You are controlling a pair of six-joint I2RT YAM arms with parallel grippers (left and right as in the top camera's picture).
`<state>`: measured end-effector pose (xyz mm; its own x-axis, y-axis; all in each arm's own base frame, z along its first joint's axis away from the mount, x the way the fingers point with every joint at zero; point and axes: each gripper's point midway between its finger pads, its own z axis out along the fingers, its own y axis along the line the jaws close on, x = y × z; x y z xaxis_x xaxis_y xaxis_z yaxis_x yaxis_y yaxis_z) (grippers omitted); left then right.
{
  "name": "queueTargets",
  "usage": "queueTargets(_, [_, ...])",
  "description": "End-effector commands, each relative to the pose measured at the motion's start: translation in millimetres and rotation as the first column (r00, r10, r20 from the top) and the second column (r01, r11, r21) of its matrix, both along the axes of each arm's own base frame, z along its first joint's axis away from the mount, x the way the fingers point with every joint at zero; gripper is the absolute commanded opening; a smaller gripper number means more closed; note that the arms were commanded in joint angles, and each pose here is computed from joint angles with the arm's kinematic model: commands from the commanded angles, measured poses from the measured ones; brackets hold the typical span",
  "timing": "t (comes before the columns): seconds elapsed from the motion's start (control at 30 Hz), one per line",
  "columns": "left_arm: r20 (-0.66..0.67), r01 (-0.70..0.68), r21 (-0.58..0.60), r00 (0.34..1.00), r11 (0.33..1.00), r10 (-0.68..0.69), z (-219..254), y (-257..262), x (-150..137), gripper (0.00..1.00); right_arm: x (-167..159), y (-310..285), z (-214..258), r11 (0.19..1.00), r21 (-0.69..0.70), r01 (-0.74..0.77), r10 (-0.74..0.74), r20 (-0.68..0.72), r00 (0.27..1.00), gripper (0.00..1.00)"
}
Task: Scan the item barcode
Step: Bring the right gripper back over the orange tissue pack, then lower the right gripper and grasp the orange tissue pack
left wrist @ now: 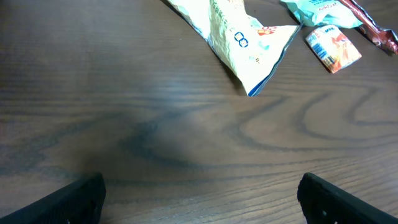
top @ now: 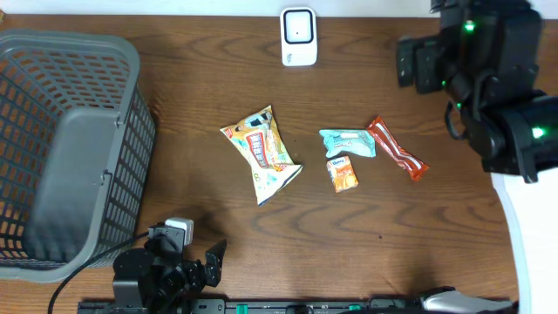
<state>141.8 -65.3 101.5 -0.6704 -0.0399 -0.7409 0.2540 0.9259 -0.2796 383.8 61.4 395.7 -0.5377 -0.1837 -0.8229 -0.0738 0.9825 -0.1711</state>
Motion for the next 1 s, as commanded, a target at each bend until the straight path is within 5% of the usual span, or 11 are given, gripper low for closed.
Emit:
queueTargets(0.0, [-0.015,0.010,-0.006,1.000,1.000,-0.010,-2.0,-1.8,-3.0,0.99,-0.7,21.2,-39.2,0.987,0.159,0.017,0.006,-0.145,0.989,0.99])
queueTargets(0.17, [-0.015,0.010,-0.006,1.000,1.000,-0.010,-2.0,-1.8,-3.0,0.99,-15.1,49.3,-113.6,0.941,0.315,0.121,0.034,-0.445,0.895,0.99])
queueTargets(0.37, [-0.015,0.010,-0.006,1.000,1.000,-0.010,-2.0,-1.8,-3.0,0.99,-30.1,74.8,-192.6,0.906,0.346,0.242,0.076,-0.698,0.712,0.99])
queueTargets(0.5, [-0.015,0.010,-0.006,1.000,1.000,-0.010,-2.0,-1.8,-3.0,0.99,-46.9,85.9,-260.0,0.951,0.239,0.197,0.084,-0.811,0.578,0.99])
queueTargets(0.67, [-0.015,0.010,-0.006,1.000,1.000,-0.010,-2.0,-1.8,-3.0,0.99,-71.5,78.5,-313.2,0.841,0.106,0.531,-0.118,-0.921,0.371,0.99])
queueTargets(0.87, [-0.015,0.010,-0.006,1.000,1.000,-0.010,-2.0,-1.8,-3.0,0.99,-77.6,81.2,-285.4,0.836,0.185,0.516,-0.066,-0.901,0.429,0.92])
queueTargets(0.97, [-0.015,0.010,-0.006,1.000,1.000,-0.010,-2.0,-1.8,-3.0,0.99,-88.4,58.8,-247.4,0.843,0.189,0.503,-0.132,-0.835,0.535,0.90])
